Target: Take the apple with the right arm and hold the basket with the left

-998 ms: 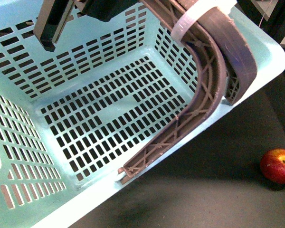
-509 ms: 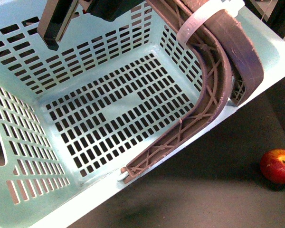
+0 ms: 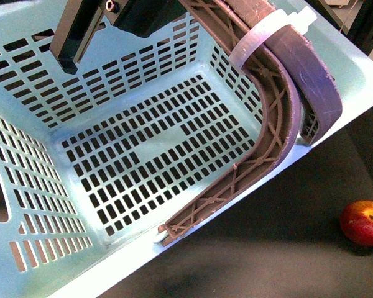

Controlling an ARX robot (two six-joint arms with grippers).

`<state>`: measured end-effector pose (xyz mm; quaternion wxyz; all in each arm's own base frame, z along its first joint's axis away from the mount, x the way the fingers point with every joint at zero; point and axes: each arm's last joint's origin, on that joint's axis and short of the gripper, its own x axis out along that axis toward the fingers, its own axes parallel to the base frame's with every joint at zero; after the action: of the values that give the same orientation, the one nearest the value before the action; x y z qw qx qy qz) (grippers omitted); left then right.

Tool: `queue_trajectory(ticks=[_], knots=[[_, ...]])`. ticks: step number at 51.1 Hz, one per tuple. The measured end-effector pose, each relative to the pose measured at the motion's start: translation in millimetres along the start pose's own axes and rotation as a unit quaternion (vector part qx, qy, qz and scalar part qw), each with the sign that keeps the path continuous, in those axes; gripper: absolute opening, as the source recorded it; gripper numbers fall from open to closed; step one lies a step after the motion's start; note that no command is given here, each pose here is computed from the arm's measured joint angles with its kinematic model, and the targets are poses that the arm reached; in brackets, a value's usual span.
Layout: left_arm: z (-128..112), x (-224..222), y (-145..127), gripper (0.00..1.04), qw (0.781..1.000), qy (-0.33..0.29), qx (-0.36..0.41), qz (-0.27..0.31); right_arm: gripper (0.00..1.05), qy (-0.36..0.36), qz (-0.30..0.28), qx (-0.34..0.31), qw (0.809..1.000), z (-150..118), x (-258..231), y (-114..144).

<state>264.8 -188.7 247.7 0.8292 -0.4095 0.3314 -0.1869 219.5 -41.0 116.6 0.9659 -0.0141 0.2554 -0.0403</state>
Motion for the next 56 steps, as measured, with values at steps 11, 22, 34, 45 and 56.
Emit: queue_trajectory(ticks=[11, 22, 34, 45, 56], knots=[[0, 0, 0, 0.14, 1.0, 0.001, 0.0, -0.001, 0.96, 0.11, 0.011, -0.068, 0.992, -41, 72, -1], [0, 0, 0, 0.14, 1.0, 0.001, 0.0, 0.0, 0.96, 0.174, 0.019, -0.094, 0.98, -72, 105, 1], [0, 0, 0, 0.14, 1.0, 0.001, 0.0, 0.0, 0.96, 0.195, 0.015, -0.103, 0.975, -79, 132, -3], [0, 0, 0, 0.14, 1.0, 0.0, 0.0, 0.0, 0.96, 0.221, 0.02, -0.107, 0.969, -88, 148, -2], [0, 0, 0, 0.14, 1.0, 0.0, 0.0, 0.0, 0.96, 0.247, 0.016, -0.11, 0.963, -98, 161, 0]])
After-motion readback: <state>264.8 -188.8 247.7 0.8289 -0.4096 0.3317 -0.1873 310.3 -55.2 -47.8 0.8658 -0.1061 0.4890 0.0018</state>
